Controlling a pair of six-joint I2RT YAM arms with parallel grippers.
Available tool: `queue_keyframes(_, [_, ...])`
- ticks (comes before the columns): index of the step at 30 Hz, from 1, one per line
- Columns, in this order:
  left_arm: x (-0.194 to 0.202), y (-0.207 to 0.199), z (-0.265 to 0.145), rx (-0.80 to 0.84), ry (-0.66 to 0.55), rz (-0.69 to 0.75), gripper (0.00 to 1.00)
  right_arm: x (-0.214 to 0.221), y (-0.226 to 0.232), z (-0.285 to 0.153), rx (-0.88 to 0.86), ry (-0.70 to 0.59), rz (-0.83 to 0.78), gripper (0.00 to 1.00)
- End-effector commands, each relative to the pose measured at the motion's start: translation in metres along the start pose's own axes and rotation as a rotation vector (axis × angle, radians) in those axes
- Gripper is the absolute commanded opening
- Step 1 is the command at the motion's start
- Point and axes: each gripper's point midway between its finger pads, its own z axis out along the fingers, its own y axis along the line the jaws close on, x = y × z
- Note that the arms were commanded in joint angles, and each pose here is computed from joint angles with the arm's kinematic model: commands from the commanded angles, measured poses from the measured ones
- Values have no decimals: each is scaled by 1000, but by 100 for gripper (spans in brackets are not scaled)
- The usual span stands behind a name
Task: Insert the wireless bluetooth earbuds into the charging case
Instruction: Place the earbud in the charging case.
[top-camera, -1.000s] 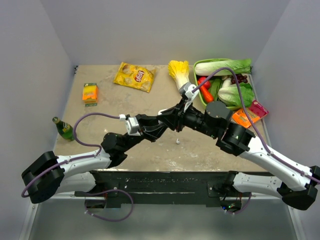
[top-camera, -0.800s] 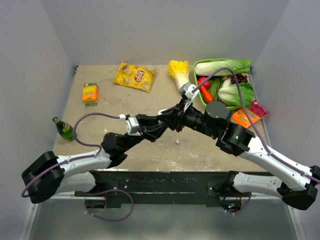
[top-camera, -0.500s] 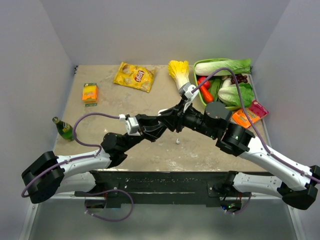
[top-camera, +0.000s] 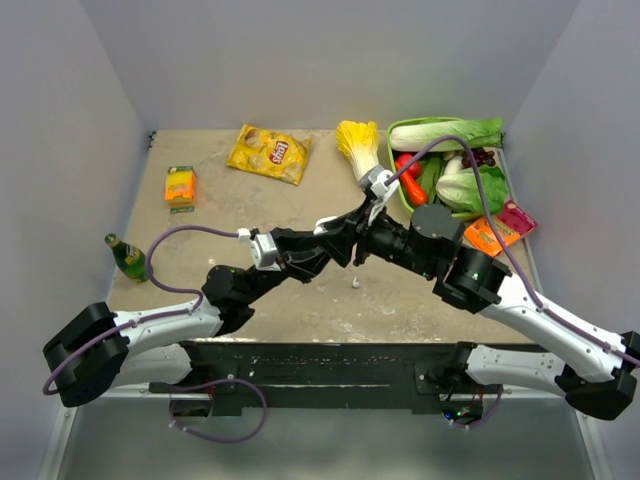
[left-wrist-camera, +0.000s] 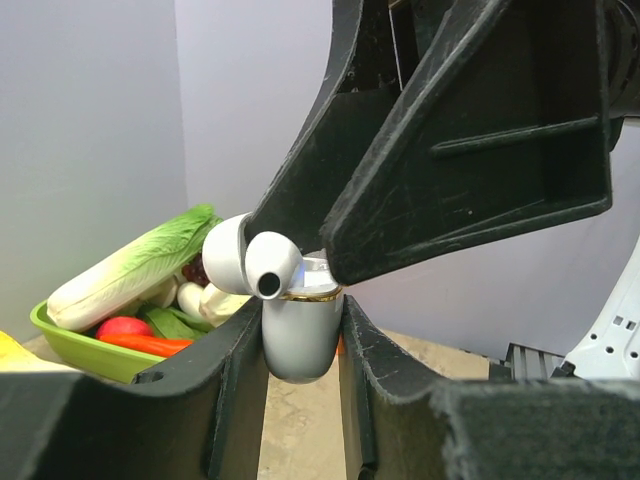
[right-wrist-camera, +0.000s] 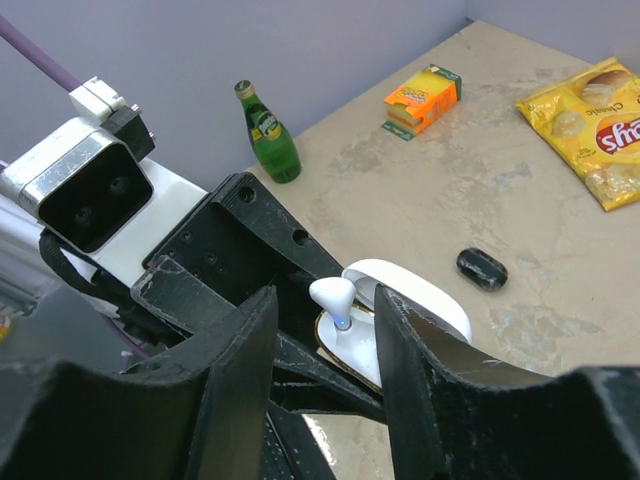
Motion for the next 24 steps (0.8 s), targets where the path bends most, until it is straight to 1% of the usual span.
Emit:
queue_keyframes(1, [-74,-5,4,17,-285,58,0,-45,8,-22,-1,-121,14,49])
queue_keyframes(5, [-71,-4,5,7,-270,71,0,-54,5,-33,31,-126,6,54])
queue_keyframes(7, [-68,-1,5,-2,-256,78,0,-61,1,-37,63,-131,5,55])
queue_keyframes(8, [-67,0,5,-8,-252,80,0,-53,-4,-34,90,-94,5,55])
queue_keyframes(10, [-65,2,5,-18,-241,95,0,-60,-17,-35,174,-99,25,56])
queue_keyframes(11, [-64,4,6,-25,-236,99,0,-46,-28,-29,235,-37,28,57])
queue_keyframes(12, [-63,5,6,-31,-231,110,0,-55,-35,-32,293,-55,41,57])
queue_keyframes(15, [-60,10,8,-52,-218,133,0,-55,-48,-30,378,-32,41,60])
queue_keyframes(17, [-57,15,9,-76,-203,145,0,-59,-49,-31,394,-40,46,64])
queue_keyframes(24, [-44,31,20,-139,-154,186,0,-57,-42,-17,398,-6,39,67])
